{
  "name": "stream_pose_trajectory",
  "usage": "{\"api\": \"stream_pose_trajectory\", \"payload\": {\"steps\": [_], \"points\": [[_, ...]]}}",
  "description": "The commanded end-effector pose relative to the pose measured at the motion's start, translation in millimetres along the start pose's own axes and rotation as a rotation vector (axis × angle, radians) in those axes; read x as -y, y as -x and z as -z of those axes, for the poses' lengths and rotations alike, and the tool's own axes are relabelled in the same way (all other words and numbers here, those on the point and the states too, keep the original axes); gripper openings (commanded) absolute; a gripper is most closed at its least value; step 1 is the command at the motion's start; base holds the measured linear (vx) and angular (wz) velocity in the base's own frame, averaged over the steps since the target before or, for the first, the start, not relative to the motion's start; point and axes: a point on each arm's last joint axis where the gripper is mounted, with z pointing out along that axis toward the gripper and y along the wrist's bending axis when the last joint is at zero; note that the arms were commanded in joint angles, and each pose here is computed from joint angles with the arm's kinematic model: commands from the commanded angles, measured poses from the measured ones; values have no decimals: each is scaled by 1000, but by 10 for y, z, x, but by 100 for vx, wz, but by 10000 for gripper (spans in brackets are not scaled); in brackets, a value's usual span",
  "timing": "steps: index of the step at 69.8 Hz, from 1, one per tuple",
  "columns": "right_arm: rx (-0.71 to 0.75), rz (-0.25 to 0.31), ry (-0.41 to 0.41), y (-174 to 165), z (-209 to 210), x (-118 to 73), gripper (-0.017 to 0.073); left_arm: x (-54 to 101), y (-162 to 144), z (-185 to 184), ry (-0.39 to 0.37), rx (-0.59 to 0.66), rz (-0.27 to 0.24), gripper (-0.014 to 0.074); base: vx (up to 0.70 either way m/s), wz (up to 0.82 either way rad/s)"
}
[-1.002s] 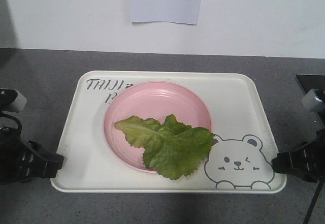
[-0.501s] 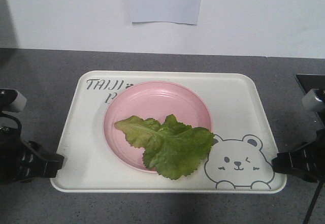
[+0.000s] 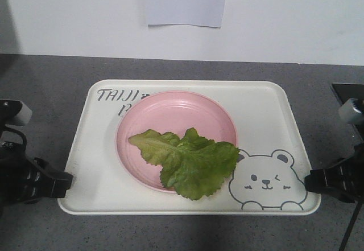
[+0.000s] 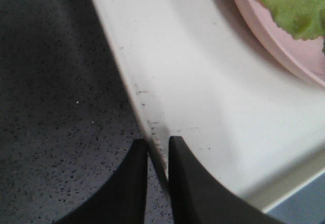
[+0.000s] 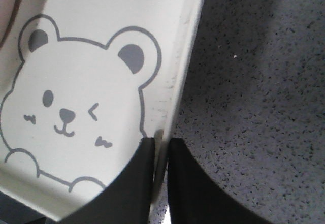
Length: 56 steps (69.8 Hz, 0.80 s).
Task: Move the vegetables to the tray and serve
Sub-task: 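Hold the tray with both grippers as the base stops at the counter, then lower the tray onto the counter with both grippers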
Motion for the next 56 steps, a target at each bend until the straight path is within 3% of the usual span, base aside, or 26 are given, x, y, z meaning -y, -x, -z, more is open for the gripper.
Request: {"api": "stream_pose_trajectory", "payload": {"steps": [1,14,38,56], "points": [[87,12,67,100,91,-116,-3,56,144,11,-29,80,-18,-6,0,0],[66,-28,83,197,21,-82,-3,-8,229,-147,-14,49,-30,-6,0,0],[-8,-96,70,384,-313,125,-3,-41,662,-334,-19,36,-74,-6,0,0],[-35,-126,52,529,-523,264,-3,-163,696,-616,5,-2,-43,-6,0,0]]}}
